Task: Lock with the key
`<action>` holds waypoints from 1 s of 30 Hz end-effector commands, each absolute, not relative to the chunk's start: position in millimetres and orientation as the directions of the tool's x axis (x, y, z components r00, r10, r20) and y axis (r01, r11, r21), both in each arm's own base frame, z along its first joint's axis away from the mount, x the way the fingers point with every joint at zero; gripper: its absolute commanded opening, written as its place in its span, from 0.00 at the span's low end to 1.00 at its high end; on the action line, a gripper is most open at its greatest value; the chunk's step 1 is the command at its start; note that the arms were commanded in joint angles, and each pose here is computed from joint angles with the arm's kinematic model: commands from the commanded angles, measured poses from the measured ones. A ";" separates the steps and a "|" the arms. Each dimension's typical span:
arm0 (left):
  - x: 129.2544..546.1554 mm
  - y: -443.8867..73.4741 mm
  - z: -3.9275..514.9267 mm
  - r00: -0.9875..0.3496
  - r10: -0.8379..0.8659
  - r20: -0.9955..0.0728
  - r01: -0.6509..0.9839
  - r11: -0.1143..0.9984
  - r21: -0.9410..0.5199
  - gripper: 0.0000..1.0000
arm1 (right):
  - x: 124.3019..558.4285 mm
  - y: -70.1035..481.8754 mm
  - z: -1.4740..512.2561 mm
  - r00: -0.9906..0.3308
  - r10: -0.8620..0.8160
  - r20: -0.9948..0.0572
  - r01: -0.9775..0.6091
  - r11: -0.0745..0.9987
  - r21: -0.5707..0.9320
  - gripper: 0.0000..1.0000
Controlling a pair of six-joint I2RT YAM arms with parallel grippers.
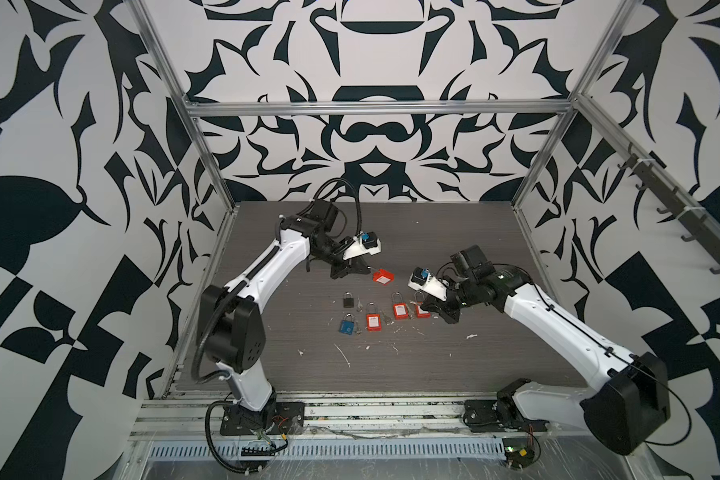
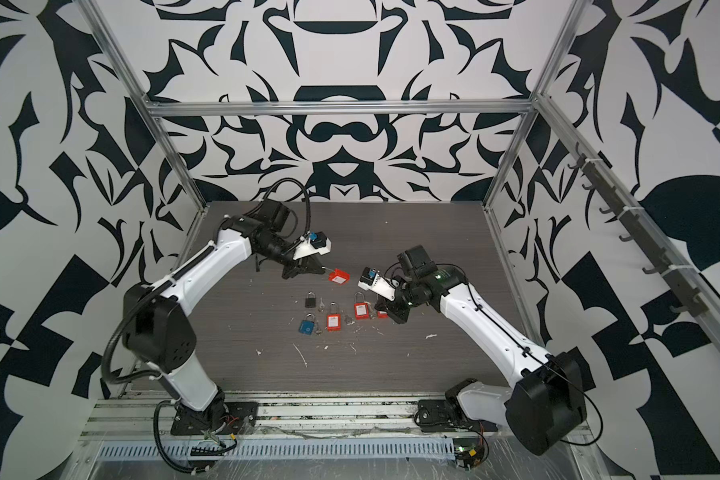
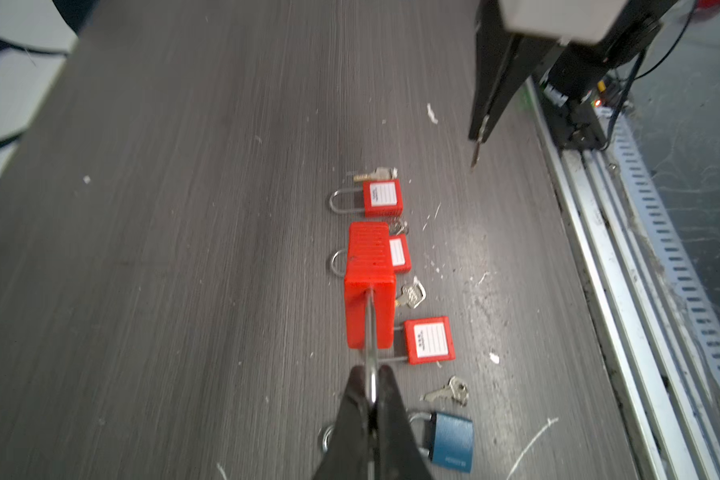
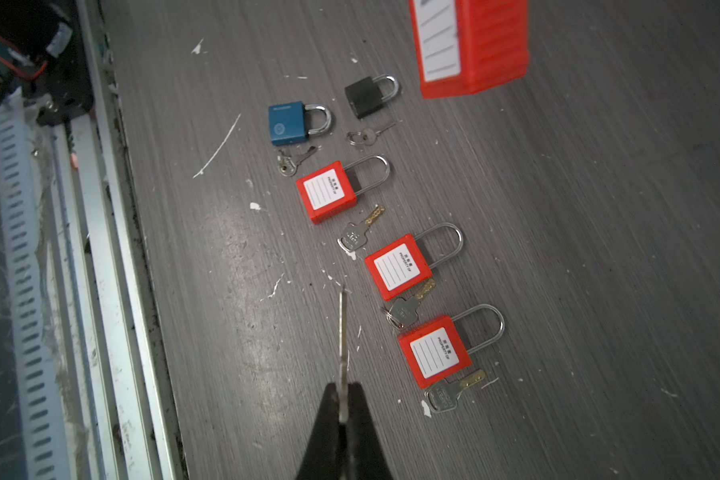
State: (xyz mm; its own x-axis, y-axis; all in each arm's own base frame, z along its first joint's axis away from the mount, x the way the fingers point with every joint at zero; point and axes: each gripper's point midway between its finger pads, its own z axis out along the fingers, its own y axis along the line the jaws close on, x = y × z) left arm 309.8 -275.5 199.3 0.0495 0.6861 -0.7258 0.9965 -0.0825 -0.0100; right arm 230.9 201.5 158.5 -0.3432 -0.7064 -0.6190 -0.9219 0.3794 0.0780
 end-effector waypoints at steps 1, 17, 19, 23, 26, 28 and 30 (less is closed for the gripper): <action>298.9 -261.8 177.1 0.027 0.799 -0.601 0.987 -0.115 -0.108 0.00 | 247.1 205.2 163.3 -0.416 -0.641 -0.644 -0.872 0.481 0.085 0.00; 305.8 -256.0 111.0 0.058 0.935 -0.349 0.978 -0.123 -0.167 0.00 | 256.1 230.2 134.9 -0.493 -0.623 -0.608 -0.842 0.517 0.153 0.00; 306.1 -258.3 105.3 0.061 0.940 -0.336 0.976 -0.126 -0.176 0.00 | 254.9 232.1 132.5 -0.499 -0.625 -0.600 -0.842 0.513 0.166 0.00; 306.2 -259.3 94.4 0.068 0.950 -0.303 0.974 -0.129 -0.186 0.00 | 254.5 233.3 130.6 -0.500 -0.628 -0.596 -0.843 0.511 0.168 0.00; 308.9 -261.2 89.7 0.066 0.952 -0.298 0.974 -0.126 -0.187 0.00 | 255.3 235.0 130.2 -0.503 -0.621 -0.602 -0.840 0.514 0.172 0.00; 312.5 -261.2 87.0 0.061 0.956 -0.289 0.976 -0.117 -0.183 0.00 | 255.8 237.1 129.5 -0.507 -0.617 -0.603 -0.838 0.515 0.178 0.00; 314.8 -261.3 84.2 0.064 0.958 -0.280 0.977 -0.118 -0.178 0.00 | 255.9 238.8 127.5 -0.516 -0.614 -0.598 -0.834 0.518 0.188 0.00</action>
State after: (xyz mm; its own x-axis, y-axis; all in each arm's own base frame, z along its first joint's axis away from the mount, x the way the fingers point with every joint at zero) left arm 318.1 -263.6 85.1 0.0637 0.9505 -0.3043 0.9820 -0.1139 -0.1504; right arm 253.8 231.6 122.8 -0.5151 -0.6337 -0.5772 -0.8364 0.5188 0.1769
